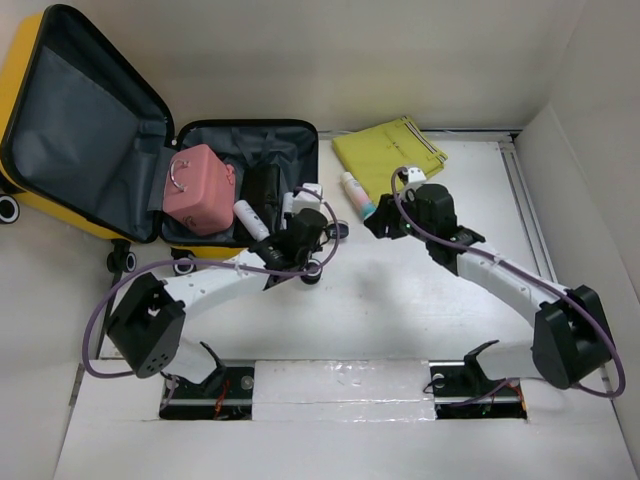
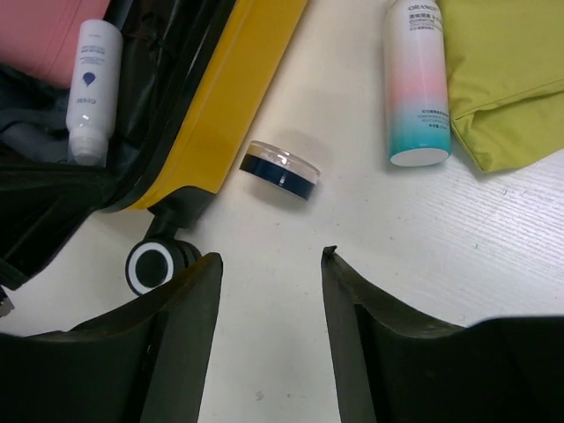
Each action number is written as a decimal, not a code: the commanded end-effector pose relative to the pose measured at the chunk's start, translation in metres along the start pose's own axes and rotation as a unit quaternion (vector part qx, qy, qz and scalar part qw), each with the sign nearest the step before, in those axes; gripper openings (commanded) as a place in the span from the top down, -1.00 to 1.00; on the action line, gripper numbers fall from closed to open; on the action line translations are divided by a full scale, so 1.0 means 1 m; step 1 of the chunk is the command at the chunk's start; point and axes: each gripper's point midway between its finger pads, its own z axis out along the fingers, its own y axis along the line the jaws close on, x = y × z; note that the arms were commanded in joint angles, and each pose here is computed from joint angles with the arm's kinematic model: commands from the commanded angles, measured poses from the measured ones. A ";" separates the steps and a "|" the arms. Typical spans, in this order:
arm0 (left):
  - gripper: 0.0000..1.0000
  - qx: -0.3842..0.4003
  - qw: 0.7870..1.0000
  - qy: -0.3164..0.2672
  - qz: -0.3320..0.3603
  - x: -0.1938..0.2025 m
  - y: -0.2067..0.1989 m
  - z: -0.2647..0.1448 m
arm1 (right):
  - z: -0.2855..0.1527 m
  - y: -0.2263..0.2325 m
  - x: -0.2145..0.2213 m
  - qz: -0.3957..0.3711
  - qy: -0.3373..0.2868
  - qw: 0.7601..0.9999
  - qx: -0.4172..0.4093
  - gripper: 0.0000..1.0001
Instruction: Pack the luggage
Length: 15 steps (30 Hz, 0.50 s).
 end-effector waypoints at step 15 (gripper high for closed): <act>1.00 -0.177 0.976 -0.062 -0.116 -0.066 0.118 0.055 | 0.067 0.013 0.006 -0.086 0.035 0.994 -0.052 -0.46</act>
